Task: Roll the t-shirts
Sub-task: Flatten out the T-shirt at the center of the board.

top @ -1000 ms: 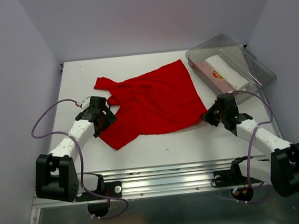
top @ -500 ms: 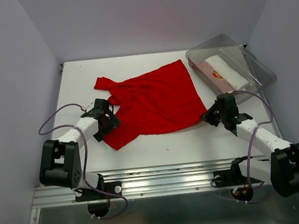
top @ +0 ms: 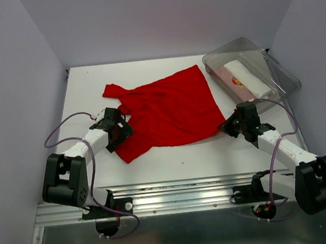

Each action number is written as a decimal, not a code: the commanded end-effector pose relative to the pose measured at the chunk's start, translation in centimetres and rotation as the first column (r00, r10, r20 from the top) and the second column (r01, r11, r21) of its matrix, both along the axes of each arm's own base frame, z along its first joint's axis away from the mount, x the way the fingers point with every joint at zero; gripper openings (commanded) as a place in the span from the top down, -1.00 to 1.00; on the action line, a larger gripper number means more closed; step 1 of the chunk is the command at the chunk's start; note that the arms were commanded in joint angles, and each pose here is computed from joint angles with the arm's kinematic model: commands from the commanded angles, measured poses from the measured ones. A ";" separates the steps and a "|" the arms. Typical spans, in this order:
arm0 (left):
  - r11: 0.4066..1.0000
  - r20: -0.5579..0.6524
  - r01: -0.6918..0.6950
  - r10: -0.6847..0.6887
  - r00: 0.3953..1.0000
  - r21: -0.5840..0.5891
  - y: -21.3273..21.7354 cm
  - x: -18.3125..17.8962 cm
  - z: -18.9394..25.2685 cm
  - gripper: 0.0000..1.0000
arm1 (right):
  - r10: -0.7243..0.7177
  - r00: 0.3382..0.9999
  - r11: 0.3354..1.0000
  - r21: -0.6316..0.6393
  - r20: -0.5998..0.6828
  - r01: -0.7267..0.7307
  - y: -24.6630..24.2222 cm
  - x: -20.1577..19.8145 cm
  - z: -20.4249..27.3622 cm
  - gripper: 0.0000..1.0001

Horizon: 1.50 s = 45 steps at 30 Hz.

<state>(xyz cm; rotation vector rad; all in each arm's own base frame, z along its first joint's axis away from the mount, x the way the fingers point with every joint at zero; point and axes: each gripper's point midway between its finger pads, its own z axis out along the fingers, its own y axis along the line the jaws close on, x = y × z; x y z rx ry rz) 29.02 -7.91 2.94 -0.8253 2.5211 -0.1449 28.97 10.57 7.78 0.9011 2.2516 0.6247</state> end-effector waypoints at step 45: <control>0.994 0.225 0.069 -0.048 0.973 -0.086 -3.4 6.0 8.1 1.00 | -0.016 0.999 1.000 0.000 0.044 0.016 -0.2 0.9 1.0 0.99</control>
